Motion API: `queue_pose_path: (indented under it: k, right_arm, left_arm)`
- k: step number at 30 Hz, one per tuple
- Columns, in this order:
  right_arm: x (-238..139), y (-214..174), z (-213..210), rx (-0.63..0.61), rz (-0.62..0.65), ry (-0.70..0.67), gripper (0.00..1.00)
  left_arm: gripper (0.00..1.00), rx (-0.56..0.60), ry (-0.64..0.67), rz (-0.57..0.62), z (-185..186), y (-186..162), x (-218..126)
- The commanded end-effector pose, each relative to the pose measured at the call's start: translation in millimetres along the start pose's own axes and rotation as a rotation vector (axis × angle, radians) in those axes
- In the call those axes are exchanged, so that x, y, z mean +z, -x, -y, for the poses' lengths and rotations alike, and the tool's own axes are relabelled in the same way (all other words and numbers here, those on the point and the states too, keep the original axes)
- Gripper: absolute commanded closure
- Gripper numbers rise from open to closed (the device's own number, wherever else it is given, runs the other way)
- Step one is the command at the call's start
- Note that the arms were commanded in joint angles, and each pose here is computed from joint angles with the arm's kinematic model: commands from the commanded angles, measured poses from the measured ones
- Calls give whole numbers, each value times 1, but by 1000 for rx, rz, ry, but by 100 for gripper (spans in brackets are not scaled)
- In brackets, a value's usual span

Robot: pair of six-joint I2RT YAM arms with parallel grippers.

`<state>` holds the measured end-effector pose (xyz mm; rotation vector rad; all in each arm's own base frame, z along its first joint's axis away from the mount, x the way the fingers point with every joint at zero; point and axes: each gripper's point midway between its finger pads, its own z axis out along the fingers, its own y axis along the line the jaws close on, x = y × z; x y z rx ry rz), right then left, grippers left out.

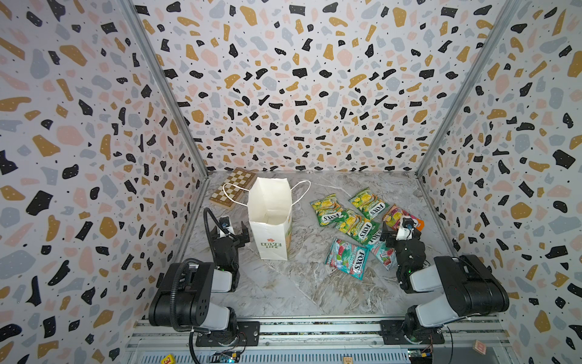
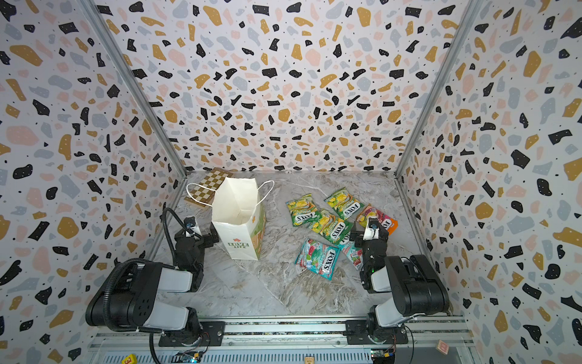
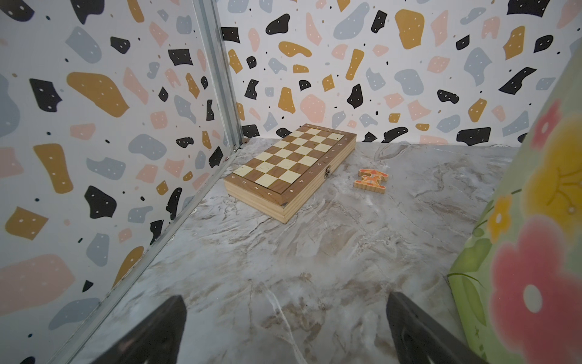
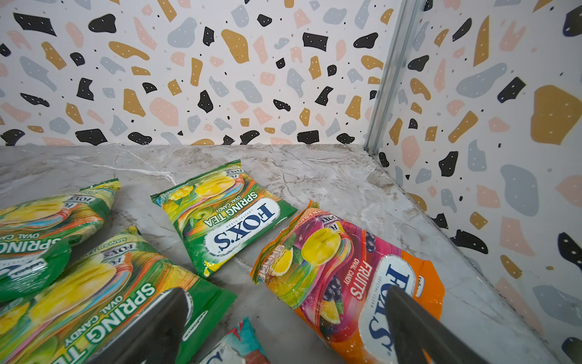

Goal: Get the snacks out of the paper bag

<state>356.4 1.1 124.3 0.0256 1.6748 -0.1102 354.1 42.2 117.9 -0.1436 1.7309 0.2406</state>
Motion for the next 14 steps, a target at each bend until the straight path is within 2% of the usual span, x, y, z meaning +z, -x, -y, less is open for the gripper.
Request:
queue_pose_path:
  k: [1, 14]
  right_arm:
    - [4, 9, 0, 8, 25, -9, 1]
    - [4, 9, -1, 9, 22, 0, 1]
  left_arm:
    - [0, -17, 20, 66, -3, 19, 2]
    - [0, -20, 23, 67, -3, 19, 2]
